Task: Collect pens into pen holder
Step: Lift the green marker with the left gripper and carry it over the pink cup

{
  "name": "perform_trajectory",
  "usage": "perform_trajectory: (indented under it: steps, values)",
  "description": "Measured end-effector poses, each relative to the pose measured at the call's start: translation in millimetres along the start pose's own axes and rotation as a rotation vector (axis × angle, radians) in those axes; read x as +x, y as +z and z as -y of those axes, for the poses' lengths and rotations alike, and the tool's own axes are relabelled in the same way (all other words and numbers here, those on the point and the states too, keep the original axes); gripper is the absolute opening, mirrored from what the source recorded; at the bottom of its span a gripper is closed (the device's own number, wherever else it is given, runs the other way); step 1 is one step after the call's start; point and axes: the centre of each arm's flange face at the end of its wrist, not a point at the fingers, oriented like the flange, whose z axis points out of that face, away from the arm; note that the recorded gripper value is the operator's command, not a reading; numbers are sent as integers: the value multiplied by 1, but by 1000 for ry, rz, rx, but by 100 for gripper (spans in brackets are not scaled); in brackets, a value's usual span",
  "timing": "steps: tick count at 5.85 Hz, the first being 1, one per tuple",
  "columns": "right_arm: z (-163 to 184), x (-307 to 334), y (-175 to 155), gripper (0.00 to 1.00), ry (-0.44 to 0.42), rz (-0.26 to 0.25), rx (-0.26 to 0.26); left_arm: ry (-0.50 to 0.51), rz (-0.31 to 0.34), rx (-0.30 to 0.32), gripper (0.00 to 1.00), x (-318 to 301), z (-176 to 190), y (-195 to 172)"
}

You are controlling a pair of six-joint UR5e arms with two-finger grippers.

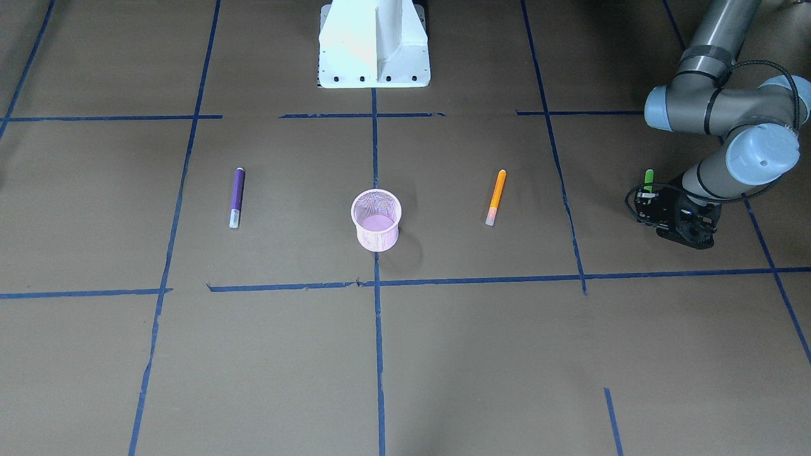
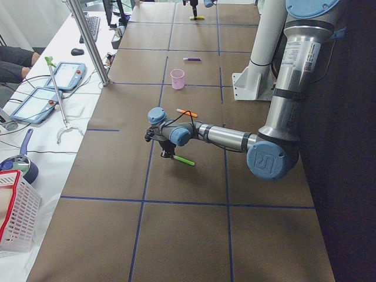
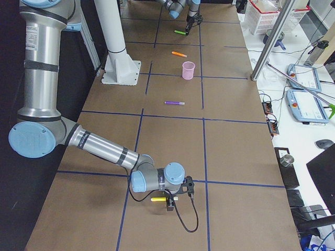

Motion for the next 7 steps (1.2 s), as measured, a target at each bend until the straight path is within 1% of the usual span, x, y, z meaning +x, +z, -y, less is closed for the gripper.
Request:
perform_trajectory:
  steps: [2, 3, 4, 5, 7]
  values:
    - [0, 0, 0, 100, 0, 0, 0, 14, -7, 17, 0, 7, 4, -11]
    - [0, 0, 0, 100, 0, 1, 0, 20, -10, 47, 0, 8, 7, -29]
    - [0, 0, 0, 100, 0, 1, 0, 24, -11, 94, 0, 9, 14, -55]
    - [0, 0, 0, 100, 0, 1, 1, 43, -15, 154, 0, 20, 31, -87]
    - [1, -1, -1, 100, 1, 1, 2, 77, -37, 256, 0, 67, 81, -145]
